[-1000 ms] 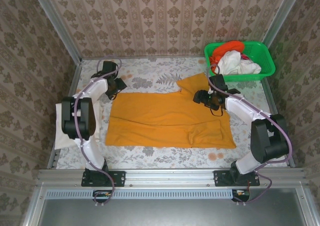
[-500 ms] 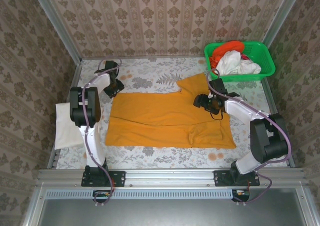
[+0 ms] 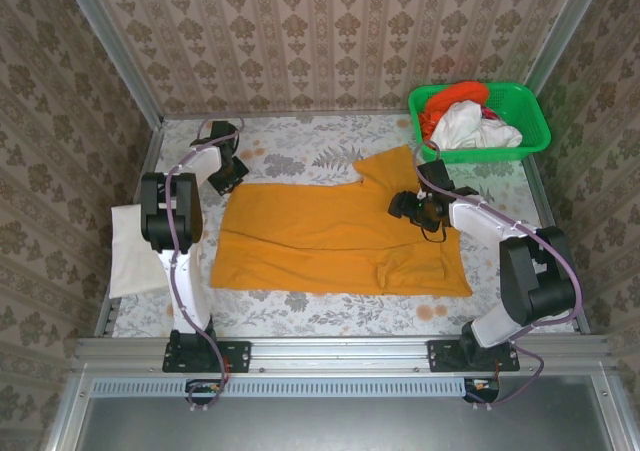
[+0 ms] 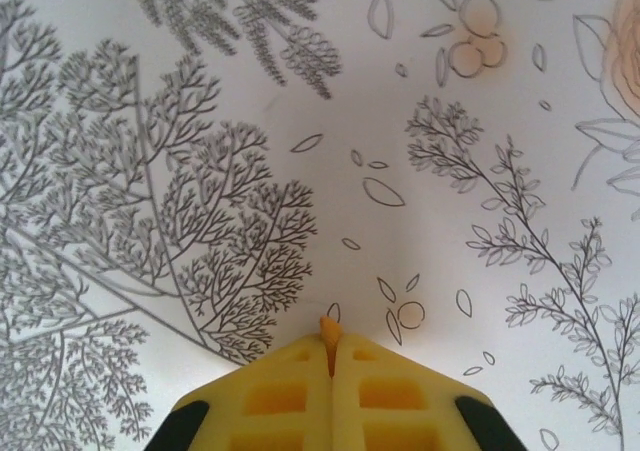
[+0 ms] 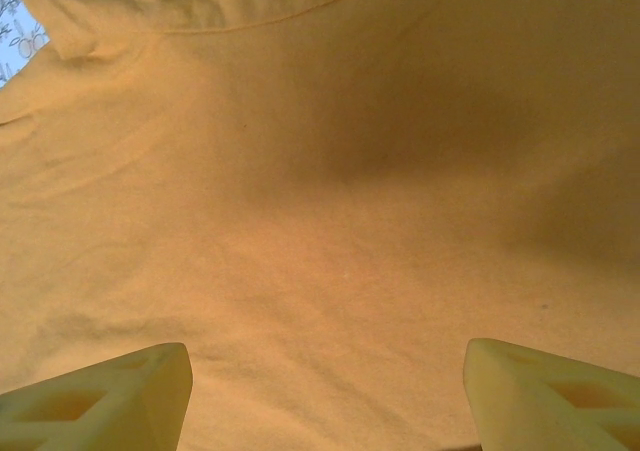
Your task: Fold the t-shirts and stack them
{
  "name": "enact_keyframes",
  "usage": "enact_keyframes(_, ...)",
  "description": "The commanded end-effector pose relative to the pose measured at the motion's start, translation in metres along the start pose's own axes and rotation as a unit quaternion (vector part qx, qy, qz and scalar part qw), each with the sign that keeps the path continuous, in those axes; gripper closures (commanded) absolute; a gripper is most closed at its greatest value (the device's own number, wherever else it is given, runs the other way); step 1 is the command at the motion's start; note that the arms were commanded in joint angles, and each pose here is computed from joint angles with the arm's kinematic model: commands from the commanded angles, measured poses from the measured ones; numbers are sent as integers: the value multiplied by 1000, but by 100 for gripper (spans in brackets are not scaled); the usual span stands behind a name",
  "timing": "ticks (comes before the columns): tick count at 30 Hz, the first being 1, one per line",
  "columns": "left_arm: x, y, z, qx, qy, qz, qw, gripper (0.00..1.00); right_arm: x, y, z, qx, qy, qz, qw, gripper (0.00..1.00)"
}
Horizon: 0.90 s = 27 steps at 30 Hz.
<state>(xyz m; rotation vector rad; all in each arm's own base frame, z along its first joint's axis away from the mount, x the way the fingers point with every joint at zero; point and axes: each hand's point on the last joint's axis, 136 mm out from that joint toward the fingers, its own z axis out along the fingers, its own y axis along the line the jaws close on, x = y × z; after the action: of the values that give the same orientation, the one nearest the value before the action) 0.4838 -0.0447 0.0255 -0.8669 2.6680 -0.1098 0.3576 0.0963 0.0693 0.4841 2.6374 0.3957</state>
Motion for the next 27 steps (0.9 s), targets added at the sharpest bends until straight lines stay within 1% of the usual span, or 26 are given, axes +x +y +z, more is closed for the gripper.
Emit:
enact_keyframes(1,5,3,-1,-1,13,11,1000,100,-36,-6,-9,56,-50,-27,997,27)
enact_keyframes(3,5,5,-6,1,10,17,1000,100,-52,-12,-11,94,-63,-50,992,30)
enact_keyframes(5,6,8,-10,2,6,22,1000,100,-58,-12,-7,109,-62,-66,990,33)
enact_keyframes(8,9,13,-12,0,4,26,1000,100,-50,-8,14,102,-20,-74,992,37)
enact_keyframes(11,11,15,-12,-2,8,27,1000,100,-32,9,31,63,22,-76,995,37)
enact_keyframes(13,13,18,-13,-4,8,27,1000,100,-16,17,36,58,43,-94,993,37)
enact_keyframes(15,14,22,-14,-5,3,27,1000,100,2,20,40,76,59,-133,987,36)
enact_keyframes(17,15,26,-12,-9,4,27,1000,100,20,13,43,105,78,-157,979,37)
enact_keyframes(20,18,31,-8,-15,14,28,999,100,46,-2,42,125,105,-156,974,38)
enact_keyframes(24,28,45,-11,-27,24,28,999,100,77,-23,27,147,122,-157,969,39)
enact_keyframes(27,46,60,-10,-28,44,19,998,100,96,-38,15,159,138,-146,967,39)
